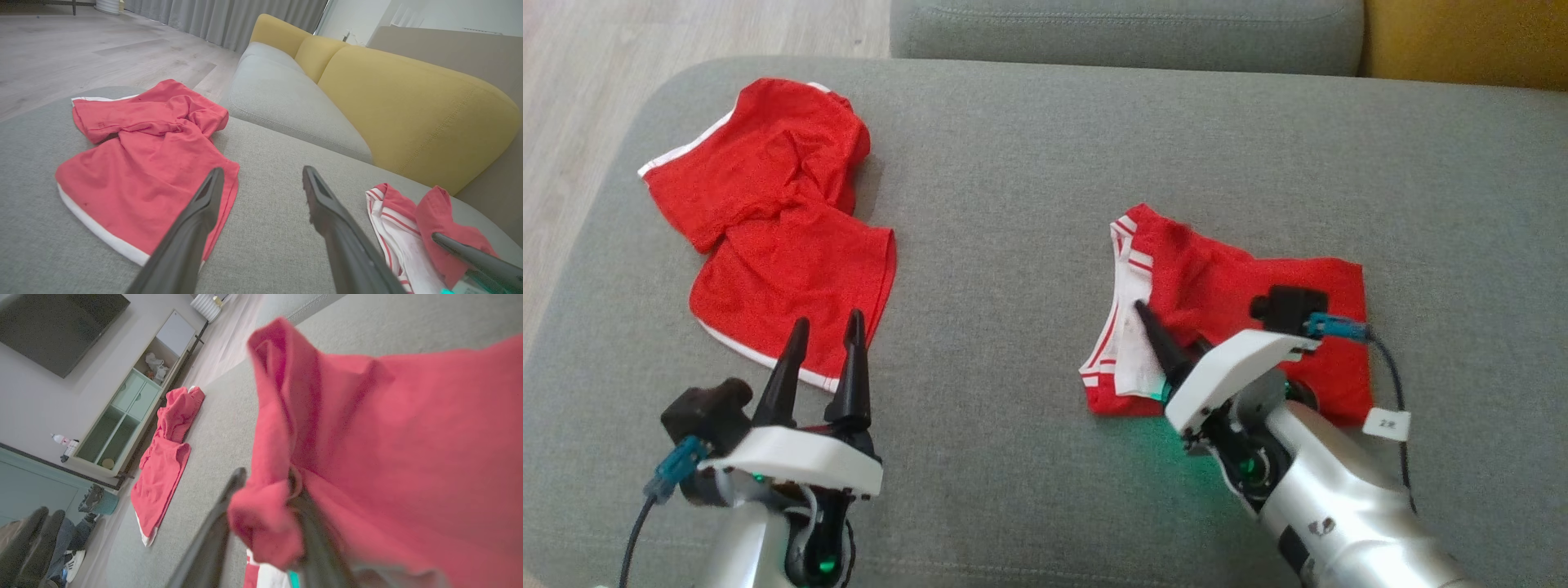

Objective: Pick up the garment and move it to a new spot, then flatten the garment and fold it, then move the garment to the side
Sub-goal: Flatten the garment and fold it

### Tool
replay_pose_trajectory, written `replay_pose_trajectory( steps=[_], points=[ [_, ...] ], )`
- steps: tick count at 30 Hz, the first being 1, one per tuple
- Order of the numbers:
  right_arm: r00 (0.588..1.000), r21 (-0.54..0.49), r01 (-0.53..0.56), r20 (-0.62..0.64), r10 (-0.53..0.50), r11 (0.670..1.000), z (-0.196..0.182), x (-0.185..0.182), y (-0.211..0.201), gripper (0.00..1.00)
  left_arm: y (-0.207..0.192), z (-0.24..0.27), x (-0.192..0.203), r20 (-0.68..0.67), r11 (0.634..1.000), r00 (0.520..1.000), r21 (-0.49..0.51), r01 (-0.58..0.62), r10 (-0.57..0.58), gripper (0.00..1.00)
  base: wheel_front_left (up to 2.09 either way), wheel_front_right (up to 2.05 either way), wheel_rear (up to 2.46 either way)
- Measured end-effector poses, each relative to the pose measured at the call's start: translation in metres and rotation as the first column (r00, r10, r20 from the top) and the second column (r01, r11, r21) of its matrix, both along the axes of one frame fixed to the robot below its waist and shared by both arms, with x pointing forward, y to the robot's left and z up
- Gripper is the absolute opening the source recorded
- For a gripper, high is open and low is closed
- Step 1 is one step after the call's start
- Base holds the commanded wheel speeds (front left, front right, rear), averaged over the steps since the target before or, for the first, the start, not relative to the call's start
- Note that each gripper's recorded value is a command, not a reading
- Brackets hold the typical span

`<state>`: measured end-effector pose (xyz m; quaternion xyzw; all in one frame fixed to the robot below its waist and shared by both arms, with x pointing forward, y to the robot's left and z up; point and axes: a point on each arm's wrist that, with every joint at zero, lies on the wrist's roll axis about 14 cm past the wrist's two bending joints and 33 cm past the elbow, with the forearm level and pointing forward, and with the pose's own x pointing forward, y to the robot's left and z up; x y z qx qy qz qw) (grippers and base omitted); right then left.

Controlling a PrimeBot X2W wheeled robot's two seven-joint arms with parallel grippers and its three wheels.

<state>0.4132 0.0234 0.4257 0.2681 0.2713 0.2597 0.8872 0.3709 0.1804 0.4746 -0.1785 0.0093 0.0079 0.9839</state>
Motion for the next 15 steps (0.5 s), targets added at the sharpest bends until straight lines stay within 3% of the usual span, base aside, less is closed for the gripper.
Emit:
replay_pose_trajectory(
  steps=[5,10,15],
  points=[
    [0.997,-0.021,-0.073,0.018,0.074,0.997,-0.004,-0.01,0.018,1.0,0.0,-0.003,0.001,-0.009,1.0,1.0,0.0,-0.001,0.001,1.0,0.0,0.0,0.0],
    [0.99,0.051,-0.13,0.059,0.127,0.99,0.021,-0.016,0.04,1.0,-0.003,-0.001,0.002,-0.002,1.0,1.0,-0.004,0.01,-0.01,1.0,0.0,0.0,0.0],
    [0.988,0.056,-0.11,0.119,0.103,0.992,0.039,-0.008,0.036,1.0,-0.009,0.004,0.005,0.011,1.0,1.0,-0.003,0.023,-0.023,1.0,0.0,0.0,0.0]
  ],
)
